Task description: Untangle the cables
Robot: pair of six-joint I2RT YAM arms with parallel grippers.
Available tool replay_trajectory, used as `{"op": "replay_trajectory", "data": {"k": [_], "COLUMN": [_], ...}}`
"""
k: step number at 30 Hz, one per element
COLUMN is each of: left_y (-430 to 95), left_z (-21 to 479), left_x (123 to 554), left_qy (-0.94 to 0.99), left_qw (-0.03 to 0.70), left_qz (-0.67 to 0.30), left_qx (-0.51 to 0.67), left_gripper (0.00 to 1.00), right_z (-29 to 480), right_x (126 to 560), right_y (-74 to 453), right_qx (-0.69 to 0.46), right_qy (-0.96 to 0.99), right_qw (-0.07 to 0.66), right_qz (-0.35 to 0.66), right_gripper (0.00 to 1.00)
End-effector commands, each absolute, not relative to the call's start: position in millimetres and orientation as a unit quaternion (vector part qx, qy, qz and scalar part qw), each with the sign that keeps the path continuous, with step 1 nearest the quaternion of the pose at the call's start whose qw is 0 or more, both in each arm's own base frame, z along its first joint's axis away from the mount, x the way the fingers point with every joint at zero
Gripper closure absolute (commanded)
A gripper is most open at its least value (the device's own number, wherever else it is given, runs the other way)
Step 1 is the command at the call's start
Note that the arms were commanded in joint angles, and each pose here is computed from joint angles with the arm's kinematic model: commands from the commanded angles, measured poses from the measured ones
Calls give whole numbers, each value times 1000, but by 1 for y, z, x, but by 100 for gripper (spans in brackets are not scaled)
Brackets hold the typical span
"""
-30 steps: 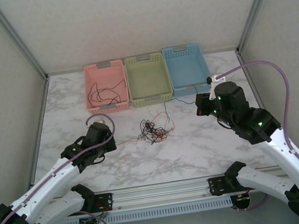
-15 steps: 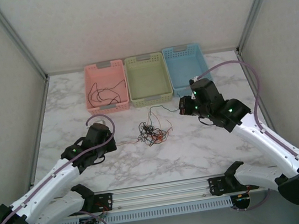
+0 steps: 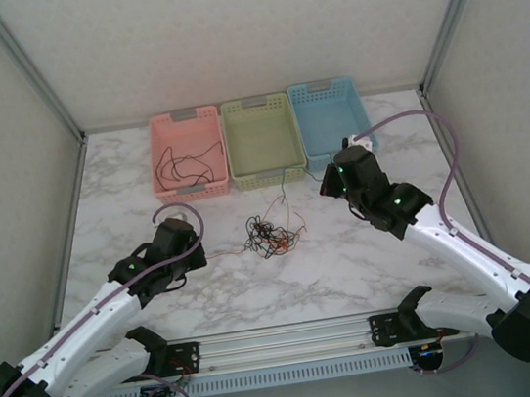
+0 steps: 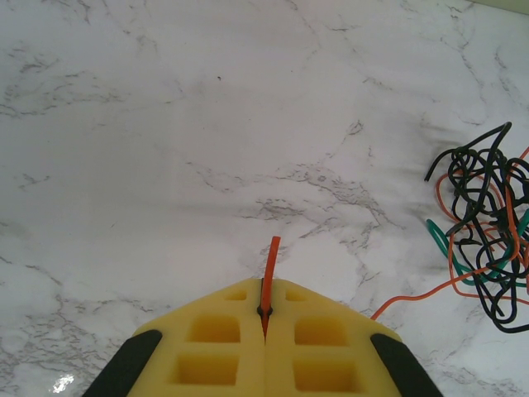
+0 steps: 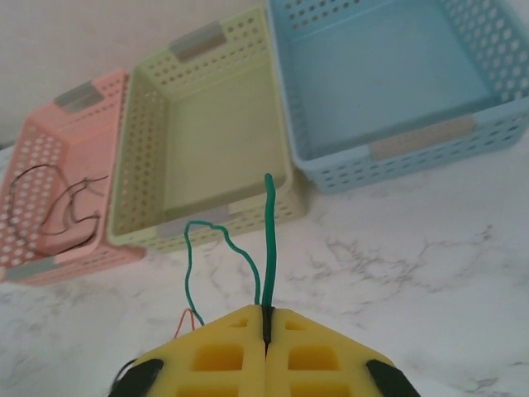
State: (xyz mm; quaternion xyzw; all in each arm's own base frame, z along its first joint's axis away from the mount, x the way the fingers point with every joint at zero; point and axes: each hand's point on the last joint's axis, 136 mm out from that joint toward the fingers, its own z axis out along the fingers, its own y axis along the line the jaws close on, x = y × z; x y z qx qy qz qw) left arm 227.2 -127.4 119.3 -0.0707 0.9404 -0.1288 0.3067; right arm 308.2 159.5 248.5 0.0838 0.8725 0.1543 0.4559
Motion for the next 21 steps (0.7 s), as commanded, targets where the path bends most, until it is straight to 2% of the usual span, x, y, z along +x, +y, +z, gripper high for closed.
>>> {"op": "replay_trajectory", "data": {"k": [1,6,10,16,21], "left_y": [-131,-128,-127,-127,-124], "left_z": [124,125,124,127,132], "left_x": [225,224,223,222,222], "left_qy": [939,938,938,938,936], "left_qw": [309,312,311,312,319], "left_qz": [-138,-134,-135,-135,-134], "left_qx": [-66,-67,-68,-66,-66], "left_gripper": [100,100,100,100,100], "right_z": [271,297,306,290,270], "right_x": [329,342,367,422,472], "right_y": [143,132,97,59,58], "right_qx": [98,94,132,195,218], "right_qy": [846,821,814,818,825], "right_qw": [515,559,565,541,521], "right_qz": [99,76,31,21,37], "right_gripper": [100,100,100,100,100]}}
